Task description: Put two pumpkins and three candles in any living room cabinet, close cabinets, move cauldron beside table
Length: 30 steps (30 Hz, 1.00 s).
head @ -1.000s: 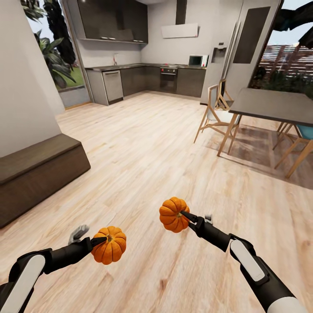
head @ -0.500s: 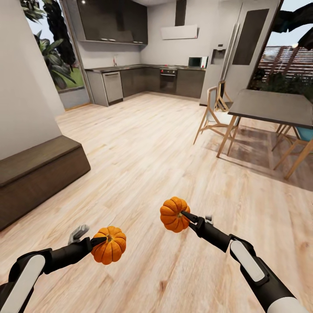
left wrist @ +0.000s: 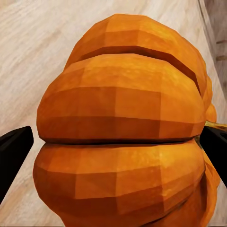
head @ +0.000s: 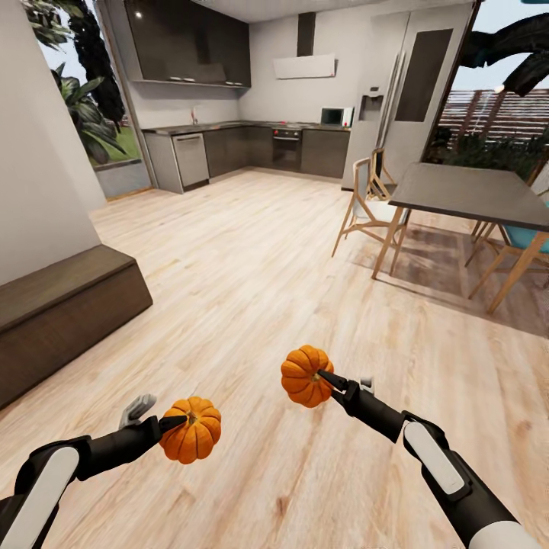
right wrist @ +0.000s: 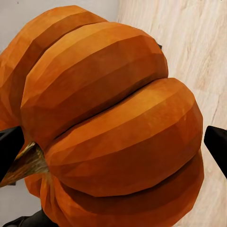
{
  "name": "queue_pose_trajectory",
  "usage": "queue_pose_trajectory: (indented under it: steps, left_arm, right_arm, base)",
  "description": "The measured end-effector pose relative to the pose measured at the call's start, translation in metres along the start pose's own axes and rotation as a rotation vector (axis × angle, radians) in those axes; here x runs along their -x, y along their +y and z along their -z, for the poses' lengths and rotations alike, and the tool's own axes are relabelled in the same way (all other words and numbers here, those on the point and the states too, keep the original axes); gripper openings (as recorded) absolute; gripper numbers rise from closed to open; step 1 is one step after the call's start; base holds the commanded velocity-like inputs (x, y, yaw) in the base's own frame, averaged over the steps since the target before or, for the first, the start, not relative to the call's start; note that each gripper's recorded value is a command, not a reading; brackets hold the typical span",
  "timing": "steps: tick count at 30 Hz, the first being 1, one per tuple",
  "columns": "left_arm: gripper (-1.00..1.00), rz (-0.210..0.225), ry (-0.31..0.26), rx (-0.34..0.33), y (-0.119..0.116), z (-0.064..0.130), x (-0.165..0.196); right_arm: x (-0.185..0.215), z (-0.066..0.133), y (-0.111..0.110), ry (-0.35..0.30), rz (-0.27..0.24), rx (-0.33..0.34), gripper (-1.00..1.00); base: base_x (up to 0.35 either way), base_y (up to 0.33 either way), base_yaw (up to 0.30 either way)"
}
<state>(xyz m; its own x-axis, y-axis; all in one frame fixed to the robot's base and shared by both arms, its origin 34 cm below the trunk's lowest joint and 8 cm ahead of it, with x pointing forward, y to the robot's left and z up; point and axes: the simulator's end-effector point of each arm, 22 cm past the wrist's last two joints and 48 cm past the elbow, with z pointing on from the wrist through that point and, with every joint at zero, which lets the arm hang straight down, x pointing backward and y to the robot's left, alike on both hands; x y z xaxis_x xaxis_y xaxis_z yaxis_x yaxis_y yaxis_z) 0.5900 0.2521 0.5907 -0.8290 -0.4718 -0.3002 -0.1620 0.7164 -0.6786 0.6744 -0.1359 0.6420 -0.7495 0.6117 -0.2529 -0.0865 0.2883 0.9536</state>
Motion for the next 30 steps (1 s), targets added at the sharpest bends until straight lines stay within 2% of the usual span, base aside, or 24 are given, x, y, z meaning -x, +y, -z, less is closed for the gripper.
queue_pose_trajectory:
  steps: [12, 30]
  left_arm:
    - [-1.0, -0.009, -0.009, -0.002, -0.0032, 0.0032, 0.0029]
    - [-1.0, -0.013, -0.009, 0.004, -0.0018, 0.0034, 0.0028]
  right_arm:
    - [0.0016, 0.0003, 0.0058, -0.002, 0.012, 0.005, -1.0]
    - [0.0, -0.0012, 0.0065, -0.001, 0.013, 0.006, -1.0]
  base:
    - [-0.307, 0.016, -0.057]
    - [-0.24, 0.187, 0.0]
